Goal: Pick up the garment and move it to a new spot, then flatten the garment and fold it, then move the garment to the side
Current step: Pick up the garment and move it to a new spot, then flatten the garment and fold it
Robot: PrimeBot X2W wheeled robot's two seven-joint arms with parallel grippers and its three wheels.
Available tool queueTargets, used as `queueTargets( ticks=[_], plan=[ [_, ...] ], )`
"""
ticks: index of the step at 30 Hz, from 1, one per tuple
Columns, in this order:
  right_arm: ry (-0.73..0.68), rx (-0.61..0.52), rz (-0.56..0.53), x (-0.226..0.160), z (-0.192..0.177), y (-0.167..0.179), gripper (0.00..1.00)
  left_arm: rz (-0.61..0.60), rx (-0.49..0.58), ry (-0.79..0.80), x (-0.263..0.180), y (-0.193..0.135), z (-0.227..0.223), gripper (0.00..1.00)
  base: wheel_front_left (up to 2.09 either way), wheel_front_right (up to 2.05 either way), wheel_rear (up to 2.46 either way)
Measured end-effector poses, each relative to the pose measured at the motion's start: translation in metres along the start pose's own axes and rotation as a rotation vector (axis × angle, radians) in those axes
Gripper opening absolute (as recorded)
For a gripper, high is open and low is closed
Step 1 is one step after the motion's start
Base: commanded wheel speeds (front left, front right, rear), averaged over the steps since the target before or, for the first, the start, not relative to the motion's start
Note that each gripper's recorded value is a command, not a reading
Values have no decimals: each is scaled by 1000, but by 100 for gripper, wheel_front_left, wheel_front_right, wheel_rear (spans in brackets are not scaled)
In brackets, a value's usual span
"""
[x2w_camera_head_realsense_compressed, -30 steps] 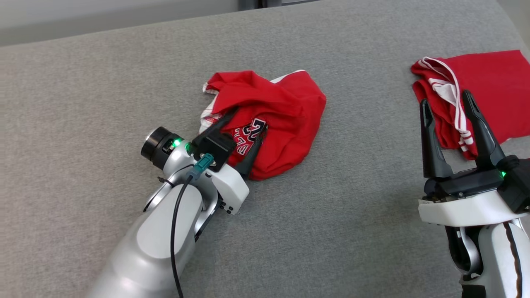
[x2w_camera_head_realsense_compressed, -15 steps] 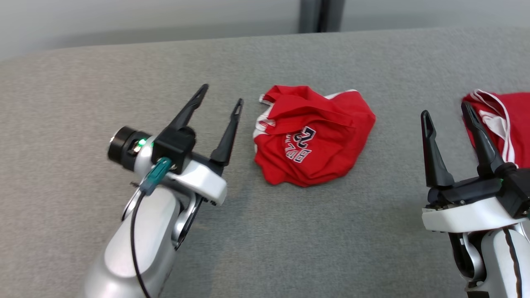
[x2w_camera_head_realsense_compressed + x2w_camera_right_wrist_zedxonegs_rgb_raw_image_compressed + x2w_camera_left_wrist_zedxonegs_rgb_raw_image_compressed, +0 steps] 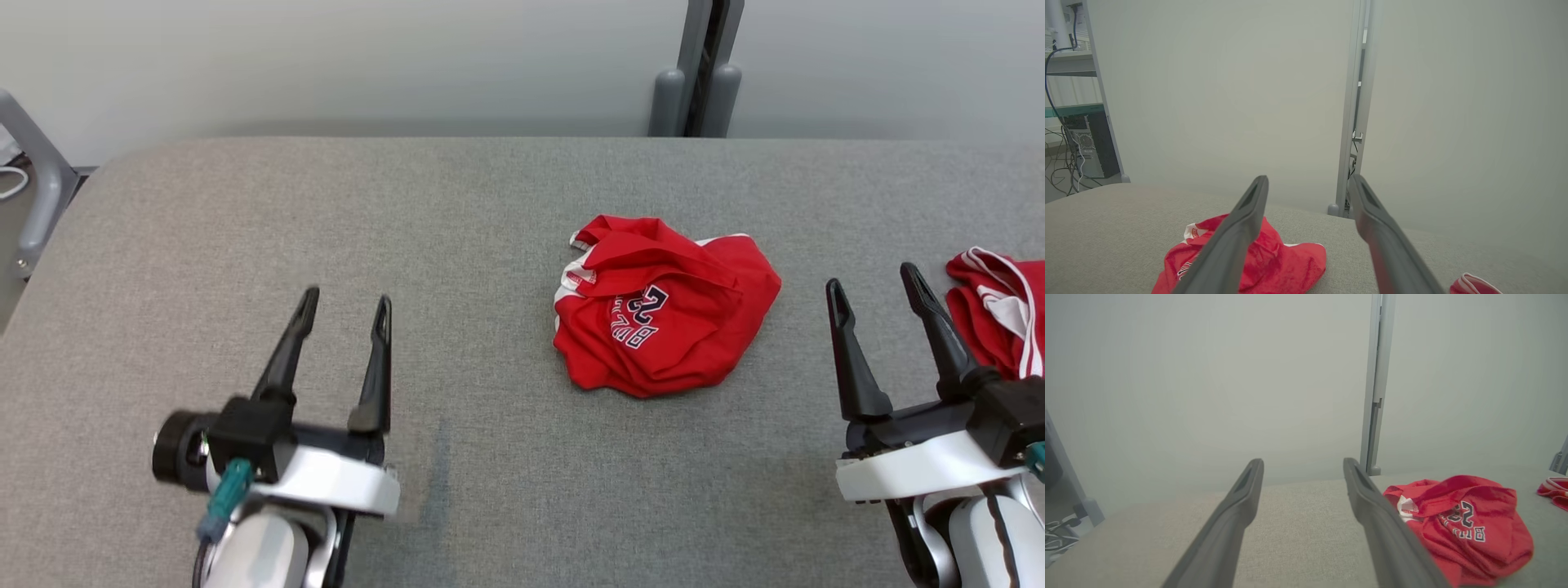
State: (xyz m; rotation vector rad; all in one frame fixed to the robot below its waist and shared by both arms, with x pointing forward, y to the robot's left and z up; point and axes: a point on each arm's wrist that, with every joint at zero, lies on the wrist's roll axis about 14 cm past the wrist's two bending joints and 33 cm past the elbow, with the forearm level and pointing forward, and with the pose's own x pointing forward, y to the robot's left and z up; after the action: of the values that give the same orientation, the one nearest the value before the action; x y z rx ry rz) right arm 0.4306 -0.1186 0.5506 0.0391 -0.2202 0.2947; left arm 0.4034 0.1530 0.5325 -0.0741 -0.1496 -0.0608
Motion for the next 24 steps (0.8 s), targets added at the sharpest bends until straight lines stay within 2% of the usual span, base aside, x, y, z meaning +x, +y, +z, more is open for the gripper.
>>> queueTargets(
  ticks=[8,24],
  plan=[
    [14,10,1,-7,-2,3,100,56,-8,23,-24,6,-7,100,0,0,0],
    [33,20,20,-3,-10,10,100,51,-9,19,-25,5,-5,100,0,0,0]
  ],
)
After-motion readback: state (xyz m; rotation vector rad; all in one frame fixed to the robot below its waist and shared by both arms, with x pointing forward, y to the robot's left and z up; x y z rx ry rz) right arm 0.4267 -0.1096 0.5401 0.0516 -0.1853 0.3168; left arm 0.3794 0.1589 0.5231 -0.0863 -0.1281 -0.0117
